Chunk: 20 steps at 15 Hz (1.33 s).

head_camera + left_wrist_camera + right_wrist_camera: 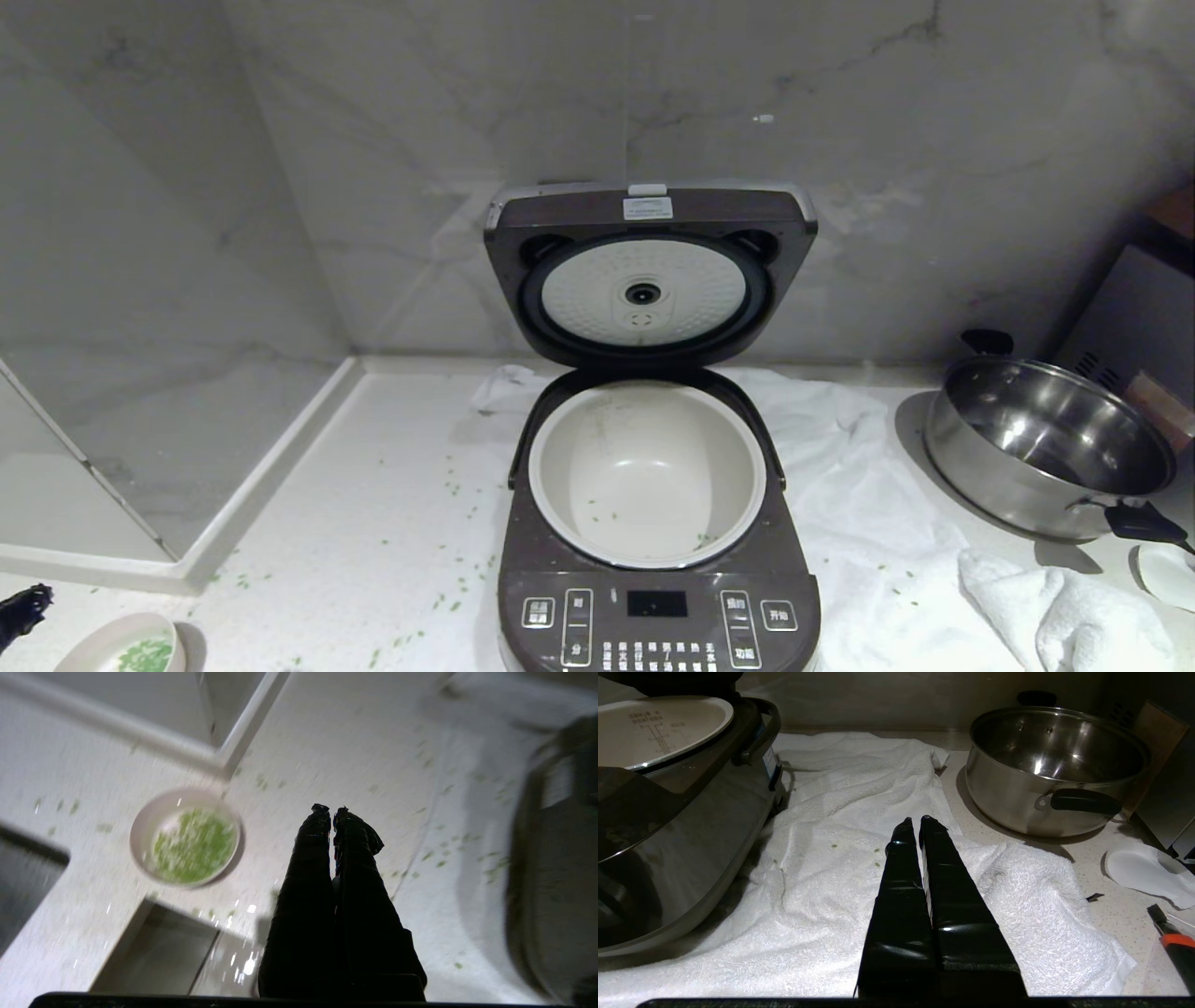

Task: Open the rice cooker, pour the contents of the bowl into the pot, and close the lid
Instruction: Pour the water from the bowl into the rice cooker

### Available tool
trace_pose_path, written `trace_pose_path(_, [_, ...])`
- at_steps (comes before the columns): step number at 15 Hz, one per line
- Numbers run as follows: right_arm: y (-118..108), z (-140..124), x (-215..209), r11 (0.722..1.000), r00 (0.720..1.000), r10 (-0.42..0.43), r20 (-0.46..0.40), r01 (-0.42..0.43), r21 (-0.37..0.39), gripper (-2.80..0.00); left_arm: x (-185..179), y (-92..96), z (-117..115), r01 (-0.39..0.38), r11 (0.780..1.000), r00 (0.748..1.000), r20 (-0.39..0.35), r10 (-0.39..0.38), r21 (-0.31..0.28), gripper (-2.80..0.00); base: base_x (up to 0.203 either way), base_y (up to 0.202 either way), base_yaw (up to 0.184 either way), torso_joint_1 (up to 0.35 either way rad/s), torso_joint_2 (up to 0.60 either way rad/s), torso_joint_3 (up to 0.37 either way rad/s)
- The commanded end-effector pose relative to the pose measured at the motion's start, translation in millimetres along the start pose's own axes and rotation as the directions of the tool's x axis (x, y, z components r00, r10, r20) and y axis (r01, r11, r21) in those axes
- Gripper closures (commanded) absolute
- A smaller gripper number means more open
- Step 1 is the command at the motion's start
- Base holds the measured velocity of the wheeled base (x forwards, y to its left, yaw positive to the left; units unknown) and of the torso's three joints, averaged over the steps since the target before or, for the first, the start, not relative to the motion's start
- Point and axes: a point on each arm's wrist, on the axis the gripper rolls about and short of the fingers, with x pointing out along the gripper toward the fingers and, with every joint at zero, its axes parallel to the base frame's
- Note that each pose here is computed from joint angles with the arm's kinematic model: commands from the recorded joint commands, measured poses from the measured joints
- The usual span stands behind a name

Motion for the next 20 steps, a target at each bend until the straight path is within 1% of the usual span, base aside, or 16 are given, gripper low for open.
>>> trace_pose_path(1, [0, 0, 0, 1.000, 1.000, 0.000, -0.002, 0.000, -0.001, 0.00, 52, 0.9, 2, -0.150, 0.989, 0.946, -0.291, 0.145, 0.006, 0.00, 0.000, 0.000, 0.000, 0.000, 0.00, 0.000])
trace_pose_path(2, [0, 0, 0, 1.000, 1.000, 0.000, -0.002, 0.000, -0.001, 0.00, 66, 7.3, 1, -0.223, 0.975, 0.902, -0.378, 0.208, 0.003, 0.00, 0.000, 0.000, 0.000, 0.000, 0.00, 0.000])
trace_pose_path(3, [0, 0, 0, 1.000, 1.000, 0.000, -0.002, 0.000, -0.001, 0.00, 79, 15.7, -2, -0.287, 0.958, 0.850, -0.457, 0.261, 0.012, 0.00, 0.000, 0.000, 0.000, 0.000, 0.00, 0.000])
trace_pose_path(4, [0, 0, 0, 1.000, 1.000, 0.001, -0.001, -0.001, -0.001, 0.00, 88, 26.4, -5, -0.344, 0.939, 0.797, -0.520, 0.306, 0.025, 0.00, 0.000, 0.000, 0.000, 0.000, 0.00, 0.000])
trace_pose_path(5, [0, 0, 0, 1.000, 1.000, 0.002, -0.001, -0.002, -0.001, 0.00, 96, 37.4, -8, -0.388, 0.921, 0.748, -0.570, 0.339, 0.038, 0.00, 0.000, 0.000, 0.000, 0.000, 0.00, 0.000])
trace_pose_path(6, [0, 0, 0, 1.000, 1.000, 0.000, -0.002, 0.000, -0.001, 0.00, 100, 45.4, -9, -0.409, 0.911, 0.717, -0.601, 0.353, 0.048, 0.00, 0.000, 0.000, 0.000, 0.000, 0.00, 0.000])
trace_pose_path(8, [0, 0, 0, 1.000, 1.000, 0.002, -0.001, -0.002, -0.001, 0.00, 99, 52.4, -11, -0.410, 0.910, 0.701, -0.616, 0.360, 0.066, 0.00, 0.000, 0.000, 0.000, 0.000, 0.00, 0.000])
trace_pose_path(11, [0, 0, 0, 1.000, 1.000, 0.000, 0.001, 0.000, -0.001, 0.00, 104, 72.1, -13, -0.446, 0.894, 0.661, -0.654, 0.368, 0.052, 0.00, 0.000, 0.000, 0.000, 0.000, 0.00, 0.000])
trace_pose_path(12, [0, 0, 0, 1.000, 1.000, 0.002, -0.001, -0.002, -0.001, 0.00, 109, 79.6, -14, -0.447, 0.893, 0.656, -0.661, 0.365, 0.050, -2.80, 0.000, 0.000, 0.000, 0.000, 0.00, 0.000])
trace_pose_path(14, [0, 0, 0, 1.000, 1.000, 0.002, -0.002, -0.002, -0.001, 0.00, 121, 90.9, -17, -0.447, 0.894, 0.648, -0.674, 0.354, 0.039, -2.80, 0.000, 0.000, 0.000, 0.000, 0.00, 0.000])
trace_pose_path(16, [0, 0, 0, 1.000, 1.000, 0.001, 0.000, -0.001, -0.001, 0.00, 133, 98.3, -17, -0.439, 0.898, 0.646, -0.685, 0.336, 0.027, -2.80, 0.000, 0.000, 0.000, 0.000, 0.00, 0.000])
trace_pose_path(18, [0, 0, 0, 1.000, 1.000, 0.002, -0.001, -0.002, -0.001, 0.00, 144, 102.9, -19, -0.419, 0.908, 0.642, -0.706, 0.300, 0.005, -2.80, 0.000, 0.000, 0.000, 0.000, 0.00, 0.000])
trace_pose_path(19, [0, 0, 0, 1.000, 1.000, 0.000, 0.000, 0.000, -0.001, 0.00, 151, 106.0, -22, -0.407, 0.913, 0.634, -0.722, 0.276, -0.009, -2.80, 0.000, 0.000, 0.000, 0.000, 0.00, 0.000])
trace_pose_path(20, [0, 0, 0, 1.000, 1.000, 0.002, -0.002, -0.002, -0.001, 0.00, 160, 109.8, -21, -0.391, 0.920, 0.637, -0.730, 0.248, -0.029, -2.80, 0.000, 0.000, 0.000, 0.000, 0.00, 0.000])
